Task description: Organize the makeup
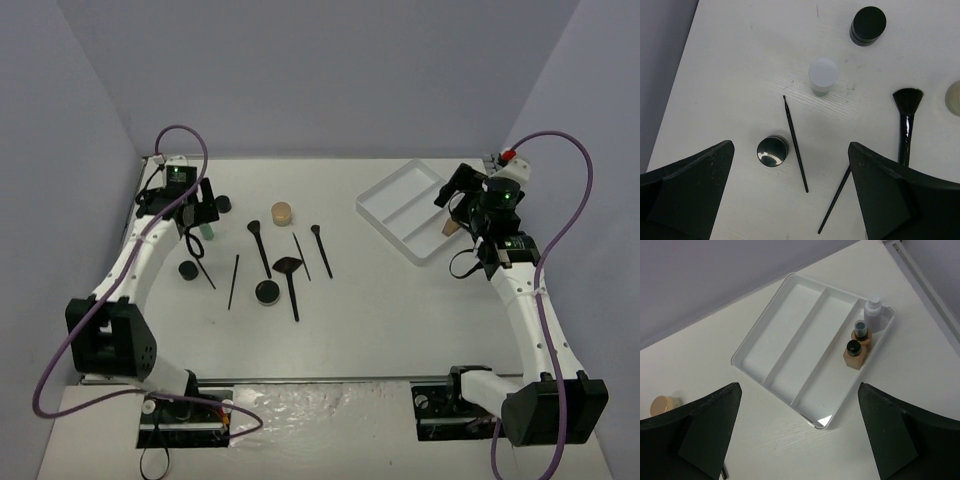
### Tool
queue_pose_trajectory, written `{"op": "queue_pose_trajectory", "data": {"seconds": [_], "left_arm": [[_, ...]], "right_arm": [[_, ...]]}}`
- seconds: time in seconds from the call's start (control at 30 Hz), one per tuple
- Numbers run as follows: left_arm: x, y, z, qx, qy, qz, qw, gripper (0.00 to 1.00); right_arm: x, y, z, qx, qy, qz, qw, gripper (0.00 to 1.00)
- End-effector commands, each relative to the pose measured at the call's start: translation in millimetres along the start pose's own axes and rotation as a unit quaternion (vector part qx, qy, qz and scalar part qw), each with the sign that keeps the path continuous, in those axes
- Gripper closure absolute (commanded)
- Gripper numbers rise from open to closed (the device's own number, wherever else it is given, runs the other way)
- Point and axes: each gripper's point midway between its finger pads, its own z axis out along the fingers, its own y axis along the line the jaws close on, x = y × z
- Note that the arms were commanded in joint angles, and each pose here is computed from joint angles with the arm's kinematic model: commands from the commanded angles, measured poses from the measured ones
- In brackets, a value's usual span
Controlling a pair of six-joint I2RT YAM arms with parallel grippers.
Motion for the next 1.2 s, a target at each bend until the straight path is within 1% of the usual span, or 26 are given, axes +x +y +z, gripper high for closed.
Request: {"op": "queue_pose_trajectory", "data": {"seconds": [0.0,0.2,0.37,0.5,0.67,0.83,0.9,1.03,1.07,1.17], "left_arm": [[-31.1,-16.9,20.6,0.033,-0.015,-0.029,0.999,0.03],[-28.7,-31.3,55.3,0.042,0.01,-0.021,0.999,0.04],[-21.1,-36.4,71.0,0.049,0.029,-0.019,0.998,0.09],[-10.0,-36.2,81.4,0.048,0.043,-0.022,0.998,0.19],[-4.6,-35.1,84.1,0.047,0.044,-0.023,0.998,0.42],[-9.1,-36.1,82.7,0.052,0.035,-0.022,0.998,0.66],[-10.0,-36.5,82.2,0.053,0.035,-0.022,0.998,0.73],[-10.6,-38.5,80.1,0.06,0.034,-0.019,0.997,0.97],[-11.6,-37.9,79.3,0.06,0.033,-0.017,0.997,1.0],[-16.4,-39.6,68.7,0.07,0.028,-0.01,0.997,1.0]], "right_arm": [[8.9,19.5,-12.8,-0.057,0.007,-0.022,0.998,0.0],[16.1,20.4,-18.9,-0.068,0.009,-0.036,0.997,0.0],[19.9,19.7,-19.2,-0.069,0.013,-0.039,0.997,0.0],[22.5,19.7,-17.7,-0.071,0.017,-0.043,0.996,0.0],[23.7,19.5,-16.4,-0.071,0.02,-0.044,0.996,0.0],[26.4,21.0,-16.0,-0.075,0.024,-0.044,0.996,0.0],[26.8,21.3,-16.3,-0.077,0.025,-0.044,0.996,0.0],[25.4,21.5,-17.2,-0.078,0.023,-0.044,0.996,0.0],[25.3,21.5,-17.2,-0.078,0.023,-0.044,0.996,0.0],[24.9,23.7,-18.0,-0.083,0.023,-0.043,0.995,0.0]]}}
